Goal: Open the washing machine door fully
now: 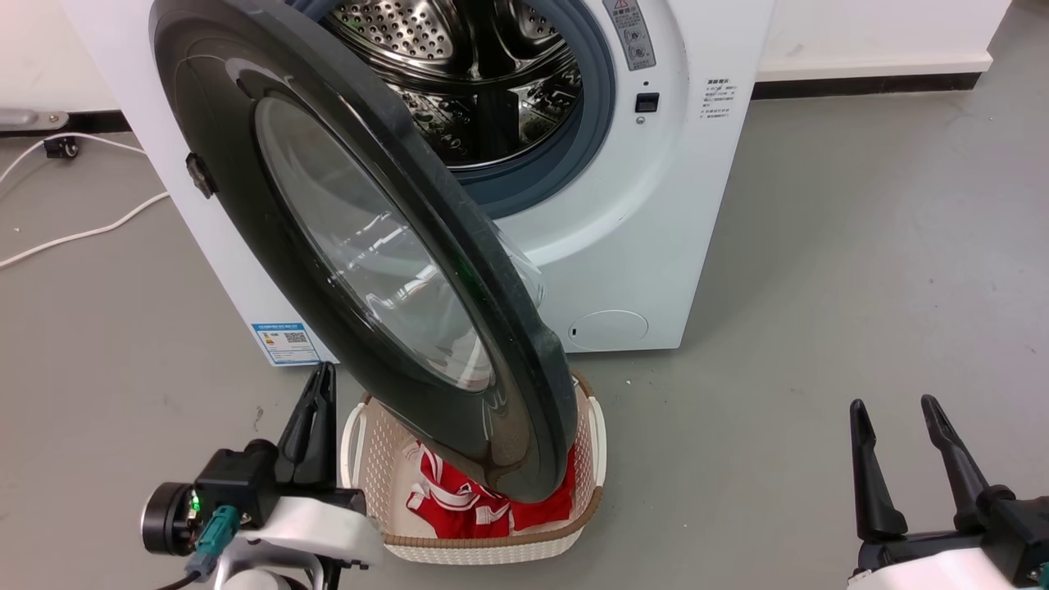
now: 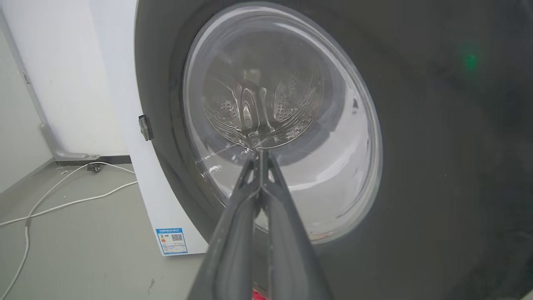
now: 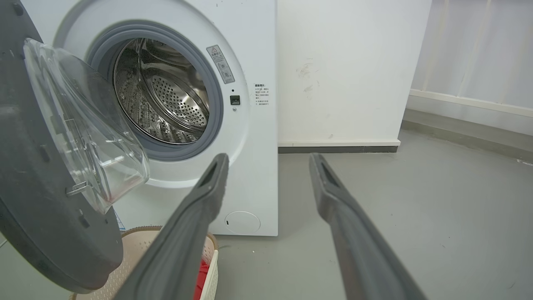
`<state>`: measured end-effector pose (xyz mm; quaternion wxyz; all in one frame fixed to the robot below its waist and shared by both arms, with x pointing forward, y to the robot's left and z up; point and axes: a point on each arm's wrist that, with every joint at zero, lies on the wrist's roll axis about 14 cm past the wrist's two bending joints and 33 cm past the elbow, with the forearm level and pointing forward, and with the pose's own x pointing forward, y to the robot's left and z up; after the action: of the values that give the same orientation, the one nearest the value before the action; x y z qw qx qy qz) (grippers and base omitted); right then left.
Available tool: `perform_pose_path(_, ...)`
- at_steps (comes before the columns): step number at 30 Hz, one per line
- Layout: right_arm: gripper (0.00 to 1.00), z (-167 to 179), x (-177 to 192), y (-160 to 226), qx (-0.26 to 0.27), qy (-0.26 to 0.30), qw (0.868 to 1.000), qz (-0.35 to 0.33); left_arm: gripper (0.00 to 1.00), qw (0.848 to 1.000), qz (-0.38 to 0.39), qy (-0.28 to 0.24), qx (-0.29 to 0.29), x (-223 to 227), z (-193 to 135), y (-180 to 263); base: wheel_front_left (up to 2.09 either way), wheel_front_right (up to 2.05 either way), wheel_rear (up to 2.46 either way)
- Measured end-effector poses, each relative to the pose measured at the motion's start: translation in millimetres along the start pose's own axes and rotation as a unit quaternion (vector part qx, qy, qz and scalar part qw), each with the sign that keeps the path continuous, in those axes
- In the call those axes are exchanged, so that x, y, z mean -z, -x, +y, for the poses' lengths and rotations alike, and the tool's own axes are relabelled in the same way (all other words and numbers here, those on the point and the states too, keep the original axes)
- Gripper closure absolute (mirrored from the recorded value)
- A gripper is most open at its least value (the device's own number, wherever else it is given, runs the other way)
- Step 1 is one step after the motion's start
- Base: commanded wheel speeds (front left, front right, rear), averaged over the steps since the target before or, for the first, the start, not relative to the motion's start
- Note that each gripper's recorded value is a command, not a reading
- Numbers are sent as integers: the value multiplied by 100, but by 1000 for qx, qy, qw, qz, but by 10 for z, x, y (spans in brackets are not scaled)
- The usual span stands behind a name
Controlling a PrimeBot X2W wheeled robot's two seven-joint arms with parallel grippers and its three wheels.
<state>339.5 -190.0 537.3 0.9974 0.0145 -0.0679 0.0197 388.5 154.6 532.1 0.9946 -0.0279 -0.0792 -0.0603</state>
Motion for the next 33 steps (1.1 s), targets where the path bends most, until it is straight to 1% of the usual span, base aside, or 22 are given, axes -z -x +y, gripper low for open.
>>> perform_pose_path(6,0,3,-5,1,0,-2,1000,-2,100,999,-54,-6,-2,-341,4,-86,0,0,0)
perform_pose_path(11,0,-1,-4,-4,0,-2,1000,-2,100,992,-129,-19,3,-827,-36,-168,0,0,0)
perform_pose_path(15,0,-2,-18,-2,0,-1,1000,-4,100,979,-202,-31,5,-1310,-83,-160,0,0,0)
perform_pose_path(21,0,-8,-45,13,1,0,1000,-8,100,950,-307,-42,22,-1982,-247,-18,0,0,0)
perform_pose_path(25,0,-17,-49,26,2,1,1000,-7,100,935,-347,-33,65,-2242,-508,69,0,0,0)
perform_pose_path(27,0,-21,-55,32,3,1,1000,-8,100,931,-354,-18,93,-2322,-671,93,0,0,0)
perform_pose_path(30,0,-25,-42,45,4,1,1000,-6,100,928,-345,5,142,-2336,-946,107,0,0,0)
perform_pose_path(33,0,-26,-39,48,4,1,1000,-5,100,927,-316,31,199,-2247,-1272,122,0,0,0)
